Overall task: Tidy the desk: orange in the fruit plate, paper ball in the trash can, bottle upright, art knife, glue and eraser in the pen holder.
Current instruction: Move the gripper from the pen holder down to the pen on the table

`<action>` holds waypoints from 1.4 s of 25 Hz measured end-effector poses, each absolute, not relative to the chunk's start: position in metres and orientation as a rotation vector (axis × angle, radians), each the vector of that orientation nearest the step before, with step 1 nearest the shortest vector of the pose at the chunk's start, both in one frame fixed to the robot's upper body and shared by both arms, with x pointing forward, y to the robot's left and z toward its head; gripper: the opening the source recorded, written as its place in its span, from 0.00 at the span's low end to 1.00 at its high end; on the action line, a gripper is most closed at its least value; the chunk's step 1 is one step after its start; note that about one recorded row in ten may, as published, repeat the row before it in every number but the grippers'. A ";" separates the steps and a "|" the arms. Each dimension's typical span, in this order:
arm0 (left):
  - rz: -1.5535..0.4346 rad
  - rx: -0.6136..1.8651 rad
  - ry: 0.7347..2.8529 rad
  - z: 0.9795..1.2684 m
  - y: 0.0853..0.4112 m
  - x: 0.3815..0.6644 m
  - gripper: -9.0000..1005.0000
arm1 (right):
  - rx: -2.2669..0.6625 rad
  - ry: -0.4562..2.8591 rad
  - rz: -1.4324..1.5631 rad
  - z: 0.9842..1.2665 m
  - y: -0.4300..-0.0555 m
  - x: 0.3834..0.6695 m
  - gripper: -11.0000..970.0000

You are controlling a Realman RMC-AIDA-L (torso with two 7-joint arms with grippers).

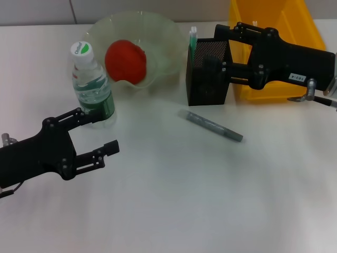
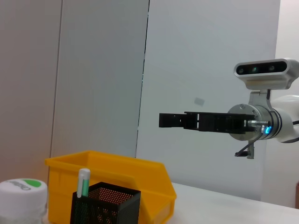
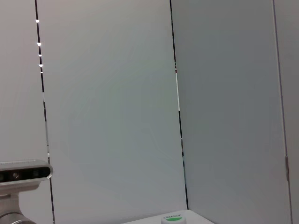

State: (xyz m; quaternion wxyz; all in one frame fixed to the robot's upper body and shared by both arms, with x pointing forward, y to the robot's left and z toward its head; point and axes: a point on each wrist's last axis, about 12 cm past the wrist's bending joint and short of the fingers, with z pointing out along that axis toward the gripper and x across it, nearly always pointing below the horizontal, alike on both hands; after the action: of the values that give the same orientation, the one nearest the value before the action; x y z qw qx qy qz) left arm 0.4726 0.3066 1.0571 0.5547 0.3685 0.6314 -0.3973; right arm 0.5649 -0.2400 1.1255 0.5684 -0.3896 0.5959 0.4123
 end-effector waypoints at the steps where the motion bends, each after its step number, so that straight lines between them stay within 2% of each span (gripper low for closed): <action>1: -0.939 0.871 1.491 1.057 0.307 0.473 0.77 | -0.915 1.402 0.971 1.126 -0.240 0.565 0.78; 7: -0.939 0.870 1.492 1.057 0.307 0.472 0.77 | -0.999 1.517 0.989 1.142 -0.239 0.574 0.78; 11: -0.939 0.870 1.492 1.057 0.307 0.472 0.77 | -1.135 1.777 0.922 1.171 -0.235 0.588 0.78; 18: -0.942 0.871 1.487 1.057 0.307 0.471 0.77 | -1.345 2.118 0.752 1.192 -0.215 0.605 0.78; 25: -0.944 0.865 1.492 1.056 0.306 0.470 0.77 | -1.485 2.293 0.548 1.189 -0.186 0.614 0.78; 35: -0.943 0.864 1.491 1.056 0.304 0.472 0.77 | -1.526 2.381 0.418 1.160 -0.157 0.624 0.77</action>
State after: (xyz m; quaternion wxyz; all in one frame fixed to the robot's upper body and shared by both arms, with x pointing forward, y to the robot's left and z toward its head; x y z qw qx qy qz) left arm 0.4720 0.3045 1.0561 0.5552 0.3660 0.6313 -0.3991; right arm 0.6238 -0.1569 1.1601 0.1410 -0.5285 0.8245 0.1449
